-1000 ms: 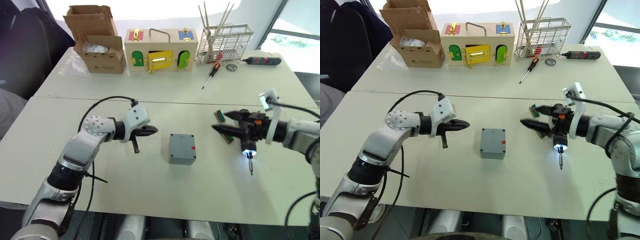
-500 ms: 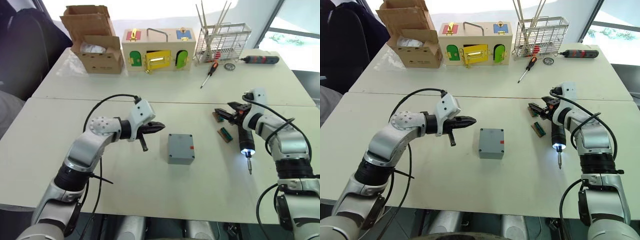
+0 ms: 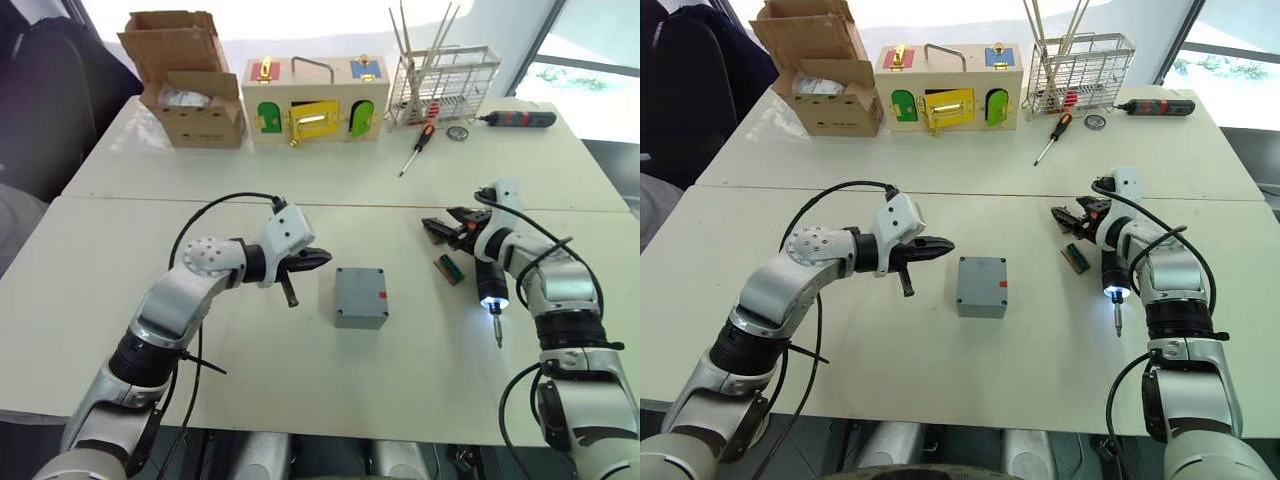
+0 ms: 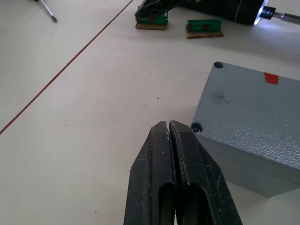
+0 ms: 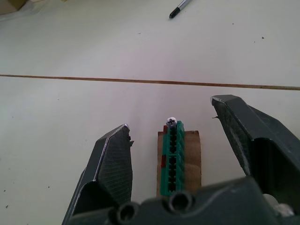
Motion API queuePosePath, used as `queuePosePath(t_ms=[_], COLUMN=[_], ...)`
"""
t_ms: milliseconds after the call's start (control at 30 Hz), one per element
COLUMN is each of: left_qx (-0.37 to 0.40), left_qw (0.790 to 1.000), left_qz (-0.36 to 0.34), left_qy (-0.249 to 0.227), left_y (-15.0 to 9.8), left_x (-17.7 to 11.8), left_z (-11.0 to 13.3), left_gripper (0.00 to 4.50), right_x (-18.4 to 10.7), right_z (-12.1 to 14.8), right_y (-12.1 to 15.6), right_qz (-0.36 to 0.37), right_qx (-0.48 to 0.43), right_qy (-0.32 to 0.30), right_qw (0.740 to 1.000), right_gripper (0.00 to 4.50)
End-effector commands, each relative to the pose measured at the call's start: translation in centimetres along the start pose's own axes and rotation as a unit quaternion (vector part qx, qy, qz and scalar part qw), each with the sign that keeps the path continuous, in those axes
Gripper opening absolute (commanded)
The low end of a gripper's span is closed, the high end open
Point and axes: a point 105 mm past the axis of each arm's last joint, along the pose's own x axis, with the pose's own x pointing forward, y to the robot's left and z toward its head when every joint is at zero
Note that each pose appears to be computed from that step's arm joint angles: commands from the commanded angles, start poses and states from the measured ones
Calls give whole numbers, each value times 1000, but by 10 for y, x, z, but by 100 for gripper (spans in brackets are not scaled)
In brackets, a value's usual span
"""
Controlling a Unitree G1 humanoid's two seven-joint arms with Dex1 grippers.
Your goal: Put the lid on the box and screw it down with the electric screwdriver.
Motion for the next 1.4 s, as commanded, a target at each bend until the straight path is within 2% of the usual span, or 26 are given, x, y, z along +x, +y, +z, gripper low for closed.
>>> queuePosePath(t_ms=[33, 133, 233, 300, 400, 700, 1167, 1267, 1400], left_qx=[21, 22, 31, 32, 32, 31, 33, 27, 20], left_qw=[1000, 1000, 1000, 999, 999, 999, 999, 999, 998], left_qz=[3, 3, 3, 3, 2, 4, -2, -9, -55], left_qy=[-13, -10, 4, 8, 7, 8, -4, -22, -18], left_y=[-1, -2, -2, -2, -4, -4, -3, -1, -13], left_x=[-2, -2, -2, -1, -1, -1, -3, -12, -28], left_z=[9, 7, 2, -1, -1, -1, 6, 19, 24], left_gripper=[0, 0, 0, 0, 0, 0, 0, 0, 0], right_x=[0, 1, 1, 2, 3, 5, -17, -39, -68], right_z=[17, 17, 17, 18, 17, 16, 60, 74, 66], right_y=[-1, -1, -1, 0, 1, 3, 3, 33, 81], right_qz=[-4, -4, -5, -5, -3, -1, -1, 86, 205], right_qx=[-10, -6, -6, -6, -3, -6, -8, -23, -42], right_qy=[-29, -30, -31, -30, -29, -26, -85, -102, -82], right_qw=[1000, 1000, 1000, 1000, 1000, 1000, 996, 991, 974], right_gripper=[318, 318, 237, 155, 6, 6, 6, 6, 6])
